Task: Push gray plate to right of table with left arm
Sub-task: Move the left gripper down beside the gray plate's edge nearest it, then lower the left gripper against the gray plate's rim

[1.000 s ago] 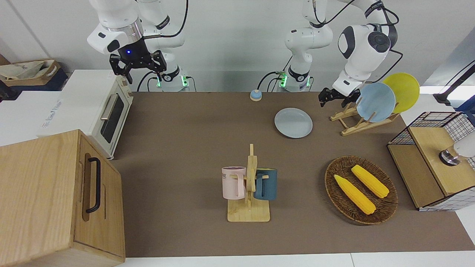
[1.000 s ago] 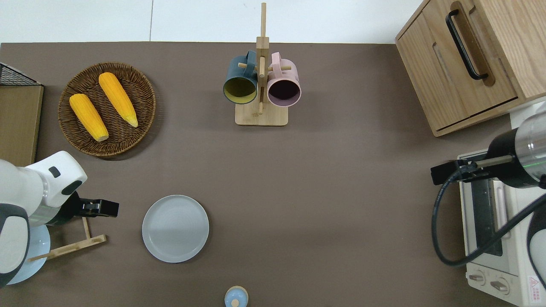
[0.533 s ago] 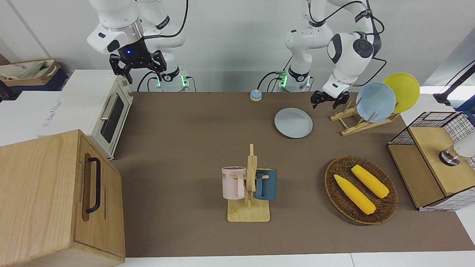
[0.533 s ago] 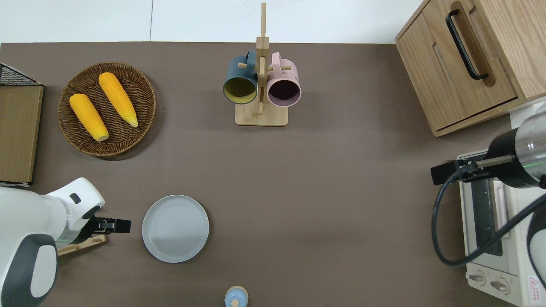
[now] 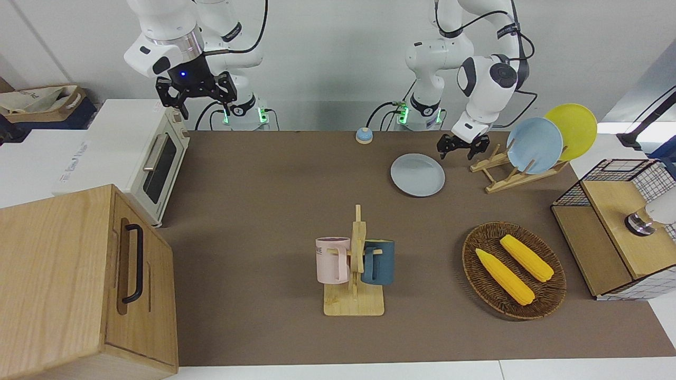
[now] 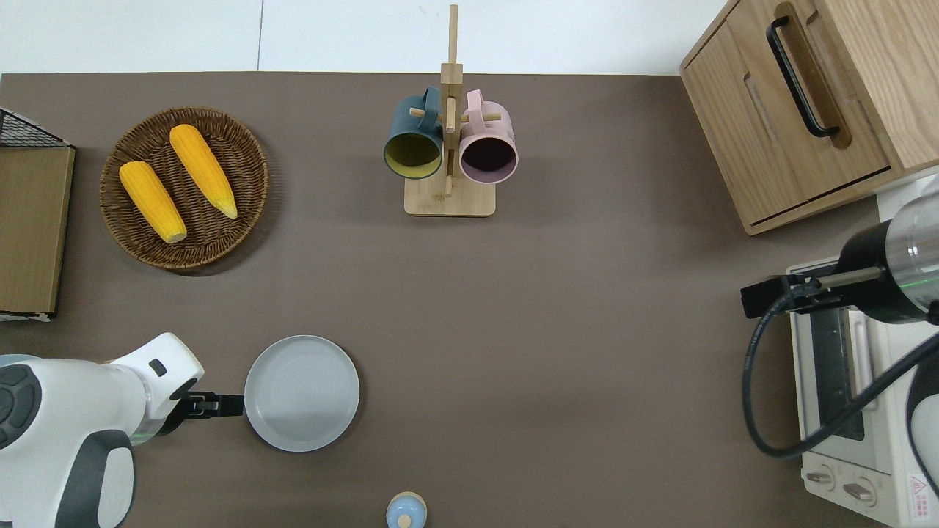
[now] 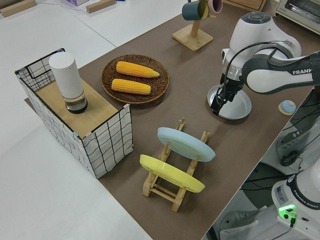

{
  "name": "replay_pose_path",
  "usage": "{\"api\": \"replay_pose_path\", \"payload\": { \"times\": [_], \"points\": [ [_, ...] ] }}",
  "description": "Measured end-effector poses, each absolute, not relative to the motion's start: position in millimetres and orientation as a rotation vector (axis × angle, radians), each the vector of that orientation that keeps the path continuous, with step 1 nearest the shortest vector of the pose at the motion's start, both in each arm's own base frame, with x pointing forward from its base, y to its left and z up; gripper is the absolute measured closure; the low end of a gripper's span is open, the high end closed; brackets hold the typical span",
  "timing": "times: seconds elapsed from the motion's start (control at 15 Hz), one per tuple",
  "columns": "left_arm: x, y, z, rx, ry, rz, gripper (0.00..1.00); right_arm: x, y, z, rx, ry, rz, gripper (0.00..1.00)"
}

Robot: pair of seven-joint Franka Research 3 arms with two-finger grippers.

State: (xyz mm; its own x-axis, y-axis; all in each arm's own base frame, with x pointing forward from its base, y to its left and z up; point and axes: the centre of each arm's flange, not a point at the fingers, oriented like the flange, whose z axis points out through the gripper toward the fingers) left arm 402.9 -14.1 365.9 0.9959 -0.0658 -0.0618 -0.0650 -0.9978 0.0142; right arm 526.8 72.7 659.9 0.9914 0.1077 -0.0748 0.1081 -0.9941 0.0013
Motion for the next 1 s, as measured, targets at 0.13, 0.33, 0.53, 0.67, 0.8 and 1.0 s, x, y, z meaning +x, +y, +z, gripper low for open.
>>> {"api": "replay_pose_path", "payload": {
  "times": [0.13, 0.33, 0.53, 0.67, 0.8, 1.0],
  "points": [
    [399, -20, 357, 3.127, -0.118, -0.080, 0.00, 527, 73, 660, 3.129, 0.170, -0.117, 0.01],
    [394, -26, 349, 3.127, -0.124, -0.068, 0.00, 527, 73, 660, 3.129, 0.170, -0.117, 0.01],
    [391, -26, 341, 3.130, -0.118, -0.022, 0.00, 527, 73, 660, 3.129, 0.170, -0.117, 0.01],
    [388, -25, 332, 3.131, -0.110, -0.013, 0.01, 527, 73, 660, 3.129, 0.170, -0.117, 0.01],
    [387, -25, 326, 3.131, -0.082, 0.006, 0.01, 527, 73, 660, 3.129, 0.170, -0.117, 0.01],
    [386, -28, 312, 3.130, -0.068, 0.028, 0.01, 527, 73, 660, 3.129, 0.170, -0.117, 0.01]
  ]
}}
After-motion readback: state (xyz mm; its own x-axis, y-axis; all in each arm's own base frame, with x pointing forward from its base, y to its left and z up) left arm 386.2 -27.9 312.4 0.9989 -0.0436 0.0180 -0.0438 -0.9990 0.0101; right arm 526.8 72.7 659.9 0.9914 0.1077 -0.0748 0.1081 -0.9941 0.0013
